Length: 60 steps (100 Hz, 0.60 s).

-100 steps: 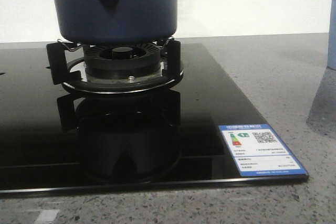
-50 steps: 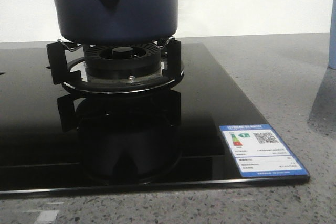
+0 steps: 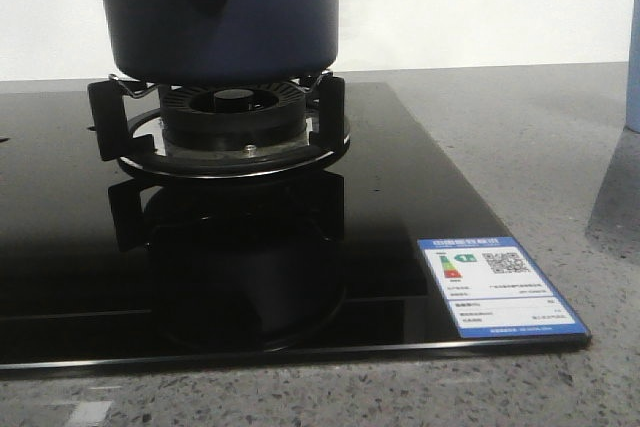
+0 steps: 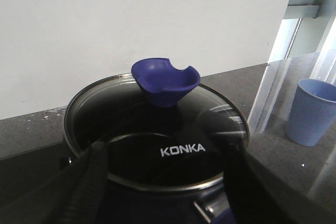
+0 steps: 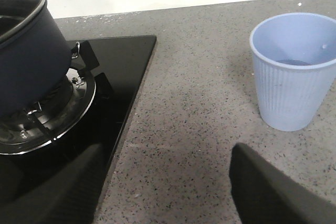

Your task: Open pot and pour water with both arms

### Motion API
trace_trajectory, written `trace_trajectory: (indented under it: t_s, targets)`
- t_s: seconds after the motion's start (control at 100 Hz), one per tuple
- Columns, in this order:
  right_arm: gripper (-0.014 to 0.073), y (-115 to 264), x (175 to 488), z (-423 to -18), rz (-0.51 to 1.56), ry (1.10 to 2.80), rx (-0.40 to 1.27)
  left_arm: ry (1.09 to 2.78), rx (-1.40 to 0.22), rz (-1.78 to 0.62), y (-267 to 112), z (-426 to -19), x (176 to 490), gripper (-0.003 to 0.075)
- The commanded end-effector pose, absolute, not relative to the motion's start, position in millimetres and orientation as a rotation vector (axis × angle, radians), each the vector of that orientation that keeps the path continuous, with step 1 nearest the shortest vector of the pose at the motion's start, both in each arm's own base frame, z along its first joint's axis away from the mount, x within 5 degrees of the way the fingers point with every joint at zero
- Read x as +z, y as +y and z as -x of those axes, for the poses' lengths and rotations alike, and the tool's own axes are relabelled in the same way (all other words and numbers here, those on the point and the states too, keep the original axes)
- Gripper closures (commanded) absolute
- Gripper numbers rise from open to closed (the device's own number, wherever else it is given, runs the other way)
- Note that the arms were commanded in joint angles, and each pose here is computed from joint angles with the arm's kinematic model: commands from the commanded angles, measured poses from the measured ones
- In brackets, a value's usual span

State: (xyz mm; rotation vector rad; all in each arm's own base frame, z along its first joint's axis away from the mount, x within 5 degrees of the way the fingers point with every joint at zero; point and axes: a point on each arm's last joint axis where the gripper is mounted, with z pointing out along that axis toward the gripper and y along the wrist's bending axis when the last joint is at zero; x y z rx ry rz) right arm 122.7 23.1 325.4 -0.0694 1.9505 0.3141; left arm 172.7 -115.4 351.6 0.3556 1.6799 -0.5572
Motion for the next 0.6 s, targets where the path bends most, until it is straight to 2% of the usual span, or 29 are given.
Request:
trace_trajectory:
  t_s: [0.0,0.14,0.59]
  targets:
    - [0.0132,22,341,-126,0.052,1.865,0.311,1.575,-0.538,-0.32,-123,-186,373,0.0235]
    - [0.0132,24,342,-125,0.058,1.864,0.329,1.593,-0.524,-0.323,-137,-208,374,0.0173]
    - [0.0132,25,342,-125,0.063,1.863,0.333,1.623,-0.481,-0.353,-169,-259,372,0.0146]
